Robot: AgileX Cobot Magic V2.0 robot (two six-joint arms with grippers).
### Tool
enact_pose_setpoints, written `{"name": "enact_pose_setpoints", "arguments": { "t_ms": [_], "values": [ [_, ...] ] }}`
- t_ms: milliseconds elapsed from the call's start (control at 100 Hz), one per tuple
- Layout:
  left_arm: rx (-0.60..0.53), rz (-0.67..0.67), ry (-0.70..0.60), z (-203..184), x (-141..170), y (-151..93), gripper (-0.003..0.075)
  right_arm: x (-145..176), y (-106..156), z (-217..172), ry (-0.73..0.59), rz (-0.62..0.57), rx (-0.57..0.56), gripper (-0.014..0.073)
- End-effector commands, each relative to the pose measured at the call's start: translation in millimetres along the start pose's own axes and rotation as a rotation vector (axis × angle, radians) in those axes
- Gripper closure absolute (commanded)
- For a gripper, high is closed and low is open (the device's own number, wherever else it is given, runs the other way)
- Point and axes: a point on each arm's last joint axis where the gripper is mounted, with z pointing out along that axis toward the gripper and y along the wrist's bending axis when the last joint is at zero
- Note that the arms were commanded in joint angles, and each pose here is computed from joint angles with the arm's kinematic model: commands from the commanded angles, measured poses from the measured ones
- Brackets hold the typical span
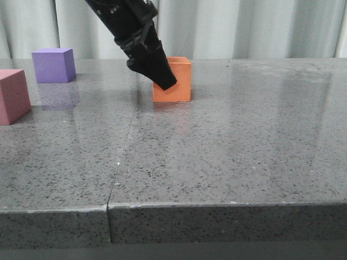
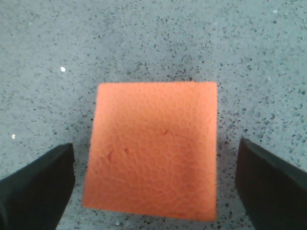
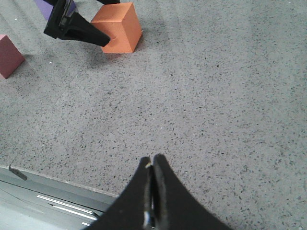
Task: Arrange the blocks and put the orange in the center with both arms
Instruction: 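Lower the left gripper onto the orange cube and close on it, then lift the orange cube with the left gripper toward the purple cube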
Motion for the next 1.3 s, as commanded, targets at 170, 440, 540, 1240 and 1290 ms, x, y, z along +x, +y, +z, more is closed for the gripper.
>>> {"name": "enact_pose_setpoints", "arguments": {
  "t_ms": [170, 440, 540, 1240, 1290],
  "values": [
    [-0.038, 0.01, -0.08, -27.4, -21.6, -0.8, 0.0081, -12.8, 3.5, -3.6, -0.088, -0.019, -0.021, 0.0662],
    [-0.038, 0.01, -0.08, -27.4, -21.6, -0.8, 0.0186, -12.8, 3.5, -3.6, -0.088, -0.019, -0.021, 0.0662],
    [-0.038, 0.01, -0.08, -27.4, -21.6, -0.8, 0.0297, -12.8, 3.5, -3.6, -0.088, -0.019, -0.021, 0.0662],
    [-0.176, -0.285, -0.137, -76.6, -34.0, 5.2, 0.0466, -12.8, 3.5, -3.6, -0.088, -0.019, -0.021, 0.0662],
    [-0.199, -0.314, -0.132, -84.7, -34.3, 5.2, 0.0466, -12.8, 3.5, -3.6, -0.088, -0.019, -0.021, 0.0662]
  ]
}}
